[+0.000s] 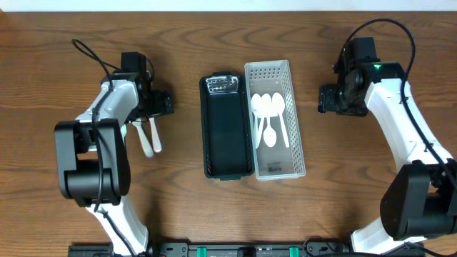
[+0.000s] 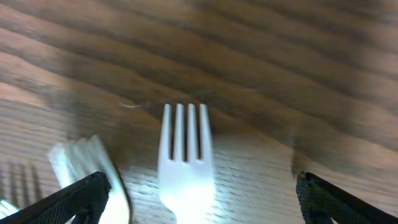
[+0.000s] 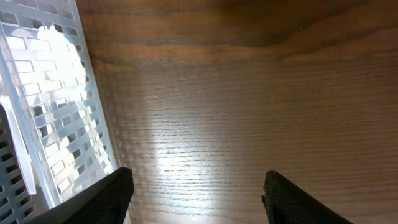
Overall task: Pack container
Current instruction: 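Move left gripper over the white forks on the left, then lower left gripper and grasp a white fork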
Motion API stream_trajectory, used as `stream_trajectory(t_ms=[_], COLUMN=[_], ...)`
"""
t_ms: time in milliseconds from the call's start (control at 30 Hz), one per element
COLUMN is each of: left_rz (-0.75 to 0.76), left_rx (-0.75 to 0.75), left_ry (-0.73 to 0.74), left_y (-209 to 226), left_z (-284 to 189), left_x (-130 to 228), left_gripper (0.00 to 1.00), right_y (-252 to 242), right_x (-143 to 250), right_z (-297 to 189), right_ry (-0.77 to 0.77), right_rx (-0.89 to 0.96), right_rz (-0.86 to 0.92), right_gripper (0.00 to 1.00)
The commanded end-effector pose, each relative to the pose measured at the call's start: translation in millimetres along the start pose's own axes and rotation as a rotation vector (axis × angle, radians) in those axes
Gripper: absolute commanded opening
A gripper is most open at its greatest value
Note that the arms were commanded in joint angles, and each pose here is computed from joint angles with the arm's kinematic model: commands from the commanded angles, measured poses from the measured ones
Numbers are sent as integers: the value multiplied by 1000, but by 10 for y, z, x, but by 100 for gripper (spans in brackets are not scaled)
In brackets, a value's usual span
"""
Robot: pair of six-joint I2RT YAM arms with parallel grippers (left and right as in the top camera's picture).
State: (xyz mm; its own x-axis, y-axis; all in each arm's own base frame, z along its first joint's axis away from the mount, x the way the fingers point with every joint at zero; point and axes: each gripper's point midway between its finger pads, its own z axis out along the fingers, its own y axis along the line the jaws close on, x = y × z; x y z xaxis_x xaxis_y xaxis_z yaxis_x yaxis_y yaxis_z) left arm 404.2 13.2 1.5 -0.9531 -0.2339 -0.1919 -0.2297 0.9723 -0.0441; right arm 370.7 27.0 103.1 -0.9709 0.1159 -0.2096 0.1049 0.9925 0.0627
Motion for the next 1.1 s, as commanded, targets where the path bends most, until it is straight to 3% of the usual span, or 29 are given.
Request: stream_trajectory(t_ms=[0, 733, 900, 1067], left_rz=[-6, 18, 18, 17], left_rx=[9, 15, 15, 13], left_ry=[22, -10, -8, -1], left_y=[-41, -57, -56, -53], left_z=[77, 44, 44, 44], left_x=[44, -31, -26, -8], left_gripper=[98, 100, 80, 72], right_y=[-2, 0, -1, -1], right_x=[-65, -82, -79, -80], right_z=[-82, -83, -83, -83], right_ry=[-31, -37, -36, -37], right_rx=[2, 1, 1, 1], right_rz=[2, 1, -1, -1], right_gripper=[70, 70, 70, 70])
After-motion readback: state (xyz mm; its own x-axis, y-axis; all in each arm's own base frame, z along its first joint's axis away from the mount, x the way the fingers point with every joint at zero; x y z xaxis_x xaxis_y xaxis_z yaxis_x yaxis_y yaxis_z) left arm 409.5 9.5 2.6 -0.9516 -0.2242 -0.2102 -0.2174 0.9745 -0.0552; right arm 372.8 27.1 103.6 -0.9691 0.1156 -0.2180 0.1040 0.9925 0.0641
